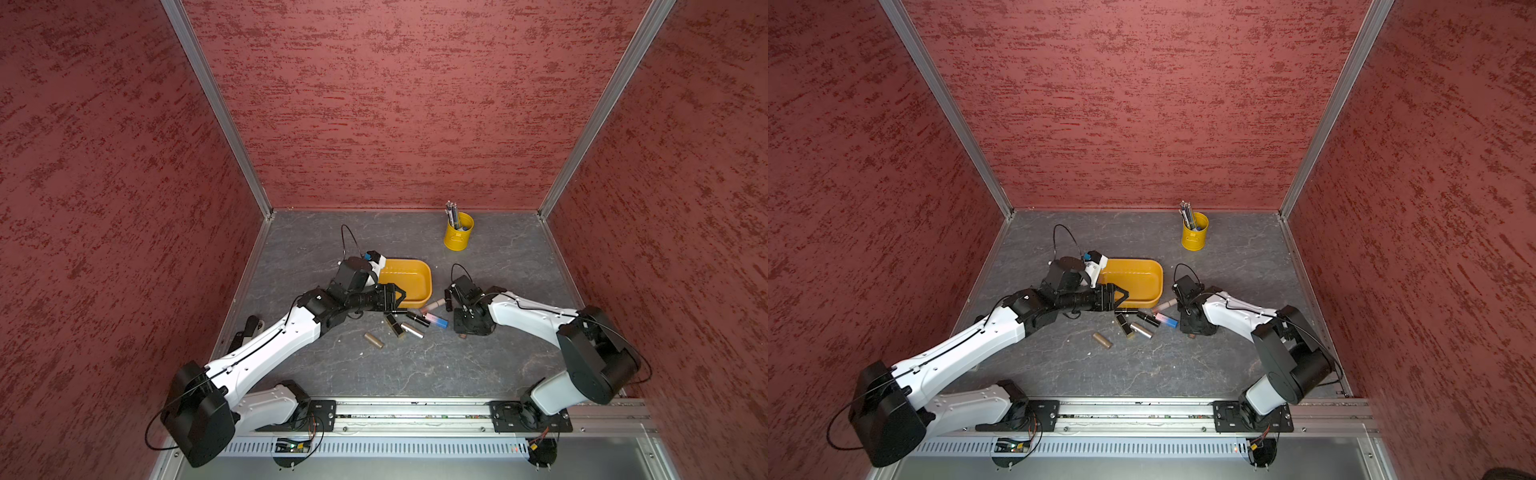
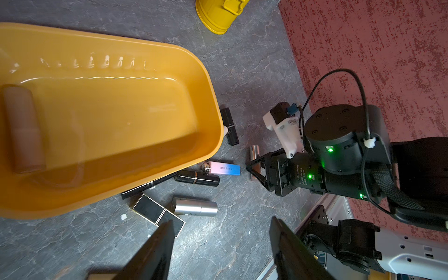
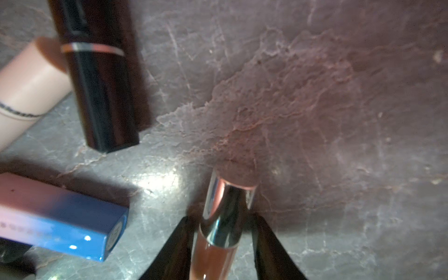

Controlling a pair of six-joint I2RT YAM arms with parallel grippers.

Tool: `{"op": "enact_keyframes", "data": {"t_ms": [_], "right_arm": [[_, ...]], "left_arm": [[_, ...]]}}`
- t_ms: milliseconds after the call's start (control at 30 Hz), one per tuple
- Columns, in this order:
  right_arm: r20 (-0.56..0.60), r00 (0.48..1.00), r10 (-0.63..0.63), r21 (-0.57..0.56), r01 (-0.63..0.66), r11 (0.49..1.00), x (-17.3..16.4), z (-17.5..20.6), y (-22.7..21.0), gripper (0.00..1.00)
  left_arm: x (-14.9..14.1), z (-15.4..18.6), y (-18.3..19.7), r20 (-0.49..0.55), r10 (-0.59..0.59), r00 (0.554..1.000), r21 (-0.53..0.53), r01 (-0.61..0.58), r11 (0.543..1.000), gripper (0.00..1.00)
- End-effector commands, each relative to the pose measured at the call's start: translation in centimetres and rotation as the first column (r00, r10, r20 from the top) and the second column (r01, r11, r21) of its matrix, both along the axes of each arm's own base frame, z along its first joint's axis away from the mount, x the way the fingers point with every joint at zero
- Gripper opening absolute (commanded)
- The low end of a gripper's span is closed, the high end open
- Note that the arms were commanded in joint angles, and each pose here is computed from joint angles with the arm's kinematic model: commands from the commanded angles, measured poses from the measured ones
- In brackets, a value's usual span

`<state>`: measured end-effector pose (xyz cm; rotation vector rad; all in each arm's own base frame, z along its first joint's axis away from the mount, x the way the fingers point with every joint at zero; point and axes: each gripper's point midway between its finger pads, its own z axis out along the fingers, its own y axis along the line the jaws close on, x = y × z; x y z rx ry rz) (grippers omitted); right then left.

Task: Put the lipstick into the storage box
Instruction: Pick up the lipstick at the center of the board.

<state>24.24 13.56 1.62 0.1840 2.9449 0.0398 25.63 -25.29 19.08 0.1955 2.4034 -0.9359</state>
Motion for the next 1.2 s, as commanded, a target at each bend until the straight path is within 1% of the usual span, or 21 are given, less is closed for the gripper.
{"op": "enact_keyframes", "data": {"t_ms": [0, 267, 433, 567, 633, 700, 800, 867, 933, 967, 1000, 1067, 1167], "right_arm": [[0.003, 1.0, -0.014, 0.013, 0.014, 1.0, -0.3, 0.2, -0.2, 0.38], [0.007, 1.0, -0.015, 0.014, 0.015, 1.0, -0.4, 0.4, -0.3, 0.22], [0.028, 1.0, -0.004, 0.033, 0.003, 0.999, -0.1, 1.1, 0.0, 0.18], [0.088, 0.995, 0.039, 0.127, -0.05, 0.991, 0.4, 2.9, 1.7, 0.18], [0.125, 0.989, 0.076, 0.19, -0.099, 0.977, 0.8, 4.2, 2.9, 0.18], [0.175, 0.978, 0.112, 0.262, -0.156, 0.952, 1.1, 6.1, 4.3, 0.17], [0.27, 0.948, 0.169, 0.363, -0.263, 0.894, 1.3, 9.9, 6.5, 0.17], [0.334, 0.919, 0.209, 0.435, -0.347, 0.831, 1.1, 12.9, 8.1, 0.17], [0.392, 0.89, 0.23, 0.49, -0.414, 0.767, 0.8, 15.6, 9.4, 0.17], [0.424, 0.874, 0.239, 0.518, -0.45, 0.727, 0.5, 17.0, 10.1, 0.17], [0.448, 0.861, 0.24, 0.535, -0.473, 0.7, 0.3, 18.2, 10.6, 0.17], [0.495, 0.831, 0.252, 0.573, -0.531, 0.624, -0.1, 20.7, 11.7, 0.18], [0.545, 0.794, 0.269, 0.605, -0.595, 0.528, -0.4, 23.5, 13.1, 0.18]], "left_arm": [[0.0, 0.5, -0.1, 0.021, 0.005, 1.0, -0.021, -0.005, 1.0, 0.67], [0.0, 0.3, -0.2, 0.011, 0.008, 1.0, -0.028, -0.007, 1.0, 0.67], [0.0, 0.3, -0.5, 0.001, 0.006, 1.0, -0.048, -0.006, 0.999, 0.67], [0.1, 0.4, -0.8, -0.018, 0.0, 1.0, -0.105, -0.002, 0.994, 0.69], [0.1, 0.6, -1.0, -0.034, -0.005, 0.999, -0.164, -0.001, 0.987, 0.72], [0.3, 1.0, -1.2, -0.05, -0.015, 0.999, -0.233, 0.003, 0.972, 0.75], [0.4, 2.2, -1.7, -0.057, -0.055, 0.997, -0.357, 0.032, 0.934, 0.81], [0.2, 3.2, -2.2, -0.044, -0.088, 0.995, -0.422, 0.061, 0.905, 0.85], [0.0, 4.2, -2.7, -0.025, -0.116, 0.993, -0.465, 0.091, 0.881, 0.89], [-0.1, 4.7, -2.8, -0.012, -0.129, 0.992, -0.485, 0.107, 0.868, 0.9], [-0.1, 5.2, -3.0, -0.002, -0.137, 0.991, -0.499, 0.118, 0.858, 0.9], [-0.3, 6.2, -3.2, 0.028, -0.152, 0.988, -0.525, 0.144, 0.839, 0.91], [-0.4, 7.5, -3.7, 0.07, -0.18, 0.981, -0.552, 0.188, 0.812, 0.91]]}}
